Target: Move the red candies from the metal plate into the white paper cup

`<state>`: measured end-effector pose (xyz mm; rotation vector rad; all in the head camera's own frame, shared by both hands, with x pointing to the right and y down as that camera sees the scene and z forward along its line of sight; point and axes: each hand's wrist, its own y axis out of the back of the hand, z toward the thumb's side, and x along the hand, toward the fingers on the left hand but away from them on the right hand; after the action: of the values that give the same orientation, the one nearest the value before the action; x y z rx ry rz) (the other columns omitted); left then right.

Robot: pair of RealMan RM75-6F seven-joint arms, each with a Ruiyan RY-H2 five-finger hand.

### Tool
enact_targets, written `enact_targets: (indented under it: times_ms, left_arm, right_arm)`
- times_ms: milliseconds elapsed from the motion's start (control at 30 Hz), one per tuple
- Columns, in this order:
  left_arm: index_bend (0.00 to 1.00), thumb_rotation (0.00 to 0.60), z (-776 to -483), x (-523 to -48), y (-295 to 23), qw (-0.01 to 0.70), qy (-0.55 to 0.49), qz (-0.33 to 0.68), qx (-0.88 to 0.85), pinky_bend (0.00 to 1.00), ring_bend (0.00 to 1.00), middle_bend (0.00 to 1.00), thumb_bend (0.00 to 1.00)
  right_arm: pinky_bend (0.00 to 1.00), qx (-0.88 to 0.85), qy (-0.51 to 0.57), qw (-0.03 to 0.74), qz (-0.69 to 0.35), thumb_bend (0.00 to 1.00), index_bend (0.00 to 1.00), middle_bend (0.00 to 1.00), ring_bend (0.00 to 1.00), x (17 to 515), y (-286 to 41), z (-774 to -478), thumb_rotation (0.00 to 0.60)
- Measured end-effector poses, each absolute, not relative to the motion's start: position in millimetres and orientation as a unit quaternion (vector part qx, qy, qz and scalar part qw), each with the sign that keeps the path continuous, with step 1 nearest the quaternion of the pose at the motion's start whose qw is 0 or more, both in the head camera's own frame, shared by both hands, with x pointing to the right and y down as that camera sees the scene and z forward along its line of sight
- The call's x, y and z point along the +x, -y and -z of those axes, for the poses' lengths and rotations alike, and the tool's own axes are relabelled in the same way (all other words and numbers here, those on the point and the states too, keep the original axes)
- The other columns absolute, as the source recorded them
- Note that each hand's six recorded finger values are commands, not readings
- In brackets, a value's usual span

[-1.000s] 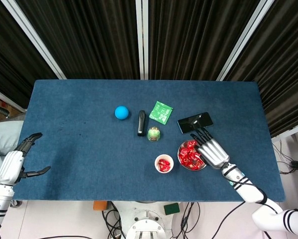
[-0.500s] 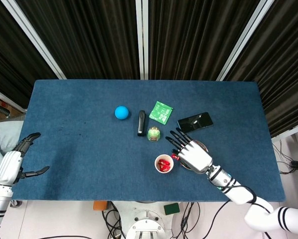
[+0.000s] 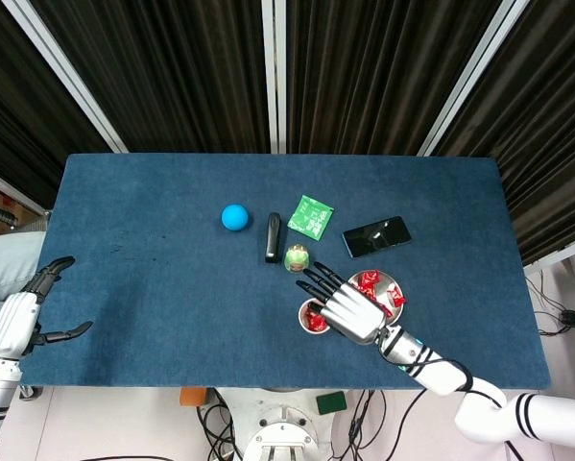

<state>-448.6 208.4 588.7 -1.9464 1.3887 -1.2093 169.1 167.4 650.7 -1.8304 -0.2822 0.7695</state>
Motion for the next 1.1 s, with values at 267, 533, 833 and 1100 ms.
enact_targets:
  times_ms: [267, 533, 833, 1100]
  left_arm:
    - [0.14, 0.600, -589, -446, -208, 0.230, -0.503, 0.438, -0.709, 0.25, 0.12, 0.11, 0.10]
    - [0.14, 0.600, -590, -443, -208, 0.229, -0.500, 0.436, -0.712, 0.25, 0.12, 0.11, 0.10]
    - [0.14, 0.600, -593, -440, -208, 0.227, -0.496, 0.437, -0.716, 0.25, 0.12, 0.11, 0.10]
    - [0.14, 0.600, -595, -441, -209, 0.226, -0.495, 0.439, -0.715, 0.25, 0.12, 0.11, 0.10]
  right_arm:
    - [0.00, -0.761, 0.136, 0.545, -0.324, 0.34, 0.31, 0.09, 0.00, 178, -163, -641, 0.600]
    - [0.00, -0.728, 0.155, 0.532, -0.404, 0.34, 0.36, 0.09, 0.00, 231, -143, -650, 0.600]
    - [0.00, -0.707, 0.138, 0.496, -0.485, 0.34, 0.38, 0.09, 0.00, 276, -139, -681, 0.600]
    - [0.00, -0.703, 0.141, 0.488, -0.498, 0.34, 0.38, 0.09, 0.00, 274, -134, -698, 0.600]
